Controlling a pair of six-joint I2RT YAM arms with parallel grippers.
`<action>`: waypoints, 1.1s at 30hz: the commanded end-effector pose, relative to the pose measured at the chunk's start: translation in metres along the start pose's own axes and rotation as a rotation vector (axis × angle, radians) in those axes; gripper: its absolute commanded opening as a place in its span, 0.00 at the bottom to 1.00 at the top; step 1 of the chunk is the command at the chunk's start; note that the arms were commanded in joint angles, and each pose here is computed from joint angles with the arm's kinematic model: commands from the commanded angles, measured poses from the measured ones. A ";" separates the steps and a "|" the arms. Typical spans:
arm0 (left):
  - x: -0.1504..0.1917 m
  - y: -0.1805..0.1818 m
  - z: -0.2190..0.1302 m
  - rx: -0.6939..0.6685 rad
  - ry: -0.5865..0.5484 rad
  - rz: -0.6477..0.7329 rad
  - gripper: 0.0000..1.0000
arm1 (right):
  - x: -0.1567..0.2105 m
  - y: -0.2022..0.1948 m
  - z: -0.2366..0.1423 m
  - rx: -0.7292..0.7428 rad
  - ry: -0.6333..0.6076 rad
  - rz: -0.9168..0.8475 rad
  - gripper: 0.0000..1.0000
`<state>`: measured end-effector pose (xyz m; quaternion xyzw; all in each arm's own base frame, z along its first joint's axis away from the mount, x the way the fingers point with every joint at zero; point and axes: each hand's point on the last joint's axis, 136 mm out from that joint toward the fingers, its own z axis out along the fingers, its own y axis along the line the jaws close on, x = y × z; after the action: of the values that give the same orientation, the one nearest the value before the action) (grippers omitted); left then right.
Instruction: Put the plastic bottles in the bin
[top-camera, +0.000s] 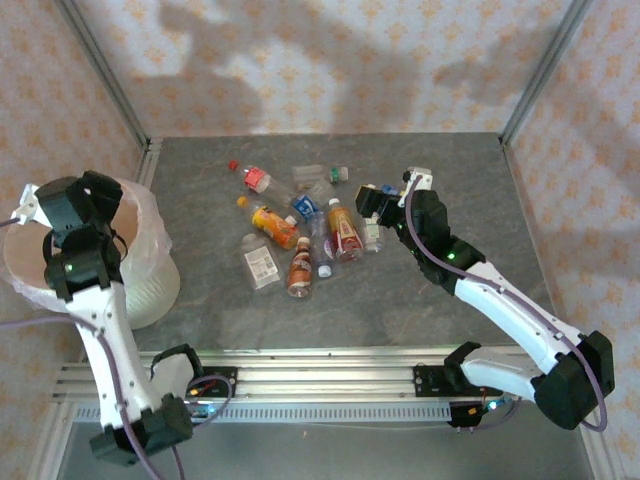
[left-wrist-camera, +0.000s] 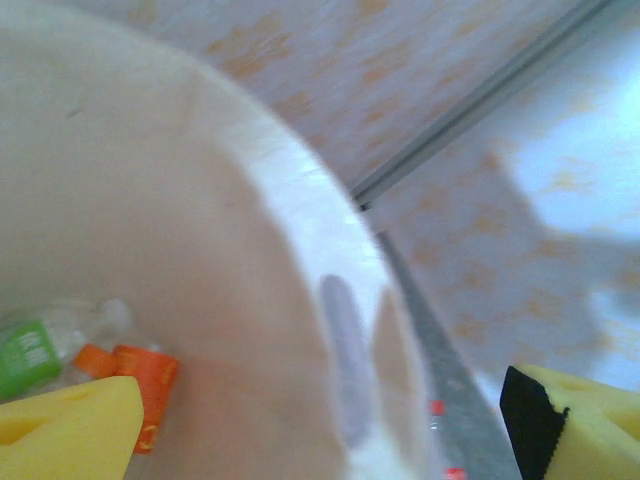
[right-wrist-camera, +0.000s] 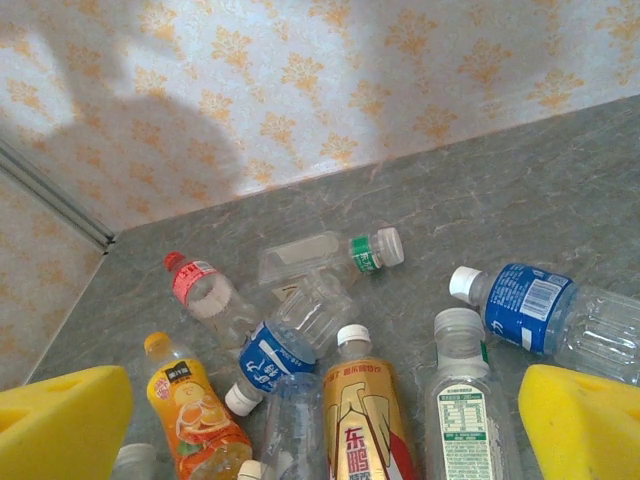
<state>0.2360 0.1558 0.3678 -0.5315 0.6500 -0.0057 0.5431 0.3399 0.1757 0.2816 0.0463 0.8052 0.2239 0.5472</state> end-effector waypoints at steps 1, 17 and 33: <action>-0.008 -0.016 -0.029 0.047 -0.035 0.037 0.96 | 0.001 -0.003 0.002 0.005 0.001 0.014 0.99; 0.204 -0.151 -0.063 0.268 0.320 0.731 1.00 | 0.008 -0.007 0.006 0.037 0.048 0.057 0.99; 0.391 -0.013 0.001 -0.092 0.735 0.917 1.00 | 0.014 -0.031 -0.013 0.114 0.033 0.022 0.99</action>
<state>0.3102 -0.1247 0.1084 -0.1596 0.9619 0.0725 0.2096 0.3313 0.1597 0.2657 0.0766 0.8218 0.2045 0.5263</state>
